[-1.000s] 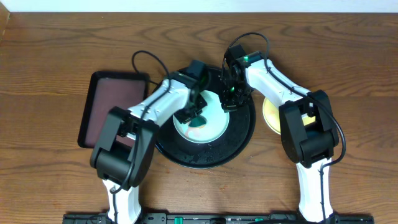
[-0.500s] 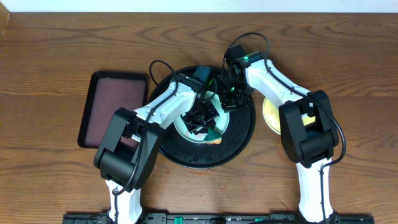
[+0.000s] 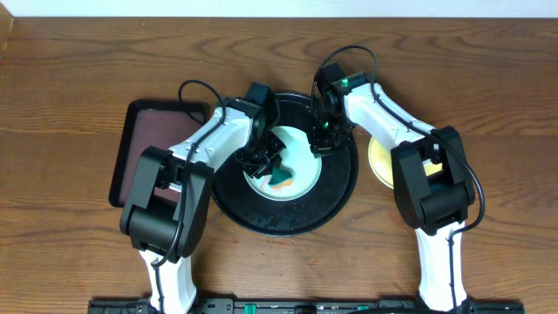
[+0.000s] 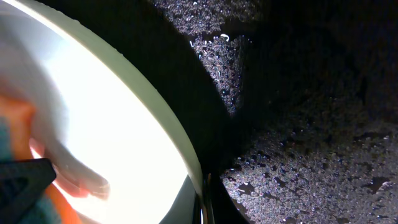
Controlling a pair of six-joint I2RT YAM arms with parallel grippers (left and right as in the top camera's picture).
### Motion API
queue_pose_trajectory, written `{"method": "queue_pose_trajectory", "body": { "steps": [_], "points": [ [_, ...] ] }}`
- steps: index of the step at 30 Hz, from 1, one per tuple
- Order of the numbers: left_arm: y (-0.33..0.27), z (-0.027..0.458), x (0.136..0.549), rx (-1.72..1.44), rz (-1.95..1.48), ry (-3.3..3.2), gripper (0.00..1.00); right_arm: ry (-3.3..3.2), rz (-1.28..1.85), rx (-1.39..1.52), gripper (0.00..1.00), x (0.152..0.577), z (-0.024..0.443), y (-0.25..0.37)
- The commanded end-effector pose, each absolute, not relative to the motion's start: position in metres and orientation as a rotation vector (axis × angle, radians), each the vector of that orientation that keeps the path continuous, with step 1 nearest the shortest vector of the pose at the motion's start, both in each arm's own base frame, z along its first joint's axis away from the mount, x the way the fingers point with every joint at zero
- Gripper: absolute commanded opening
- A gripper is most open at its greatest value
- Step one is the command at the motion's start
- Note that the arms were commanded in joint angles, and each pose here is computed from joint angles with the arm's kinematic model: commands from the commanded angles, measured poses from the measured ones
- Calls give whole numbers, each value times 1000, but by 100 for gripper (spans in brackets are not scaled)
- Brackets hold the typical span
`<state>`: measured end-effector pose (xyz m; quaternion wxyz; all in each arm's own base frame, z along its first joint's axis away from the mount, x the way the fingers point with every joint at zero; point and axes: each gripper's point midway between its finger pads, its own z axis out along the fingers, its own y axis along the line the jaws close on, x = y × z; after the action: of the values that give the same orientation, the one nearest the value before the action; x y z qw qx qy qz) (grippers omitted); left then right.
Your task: Clean dirty plates on tray and stack at the side
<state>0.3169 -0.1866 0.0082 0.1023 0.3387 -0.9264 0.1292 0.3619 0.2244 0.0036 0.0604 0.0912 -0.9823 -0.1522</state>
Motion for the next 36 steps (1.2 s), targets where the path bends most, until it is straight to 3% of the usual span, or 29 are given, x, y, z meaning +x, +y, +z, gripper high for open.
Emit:
{"method": "queue_pose_trajectory", "body": {
  "steps": [1,10,18,25,31,36],
  "points": [
    [-181,-8,296,991,297,-2696,7,-2949,-401,274,1,357,-16,221],
    [-208,-5,276,866,431,-2608,7,-2949,-401,274,1,357,-16,221],
    [-219,-5,310,857,589,-2705,7,-2948,-402,274,1,357,-16,221],
    [-176,-18,331,1010,379,-2844,8,-2948,-401,274,1,357,-16,221],
    [-160,-20,316,1032,263,-2801,7,-2948,-401,274,1,357,-16,221],
    [-176,-14,287,859,308,-2720,7,-2948,-401,274,1,357,-16,221]
  ]
}}
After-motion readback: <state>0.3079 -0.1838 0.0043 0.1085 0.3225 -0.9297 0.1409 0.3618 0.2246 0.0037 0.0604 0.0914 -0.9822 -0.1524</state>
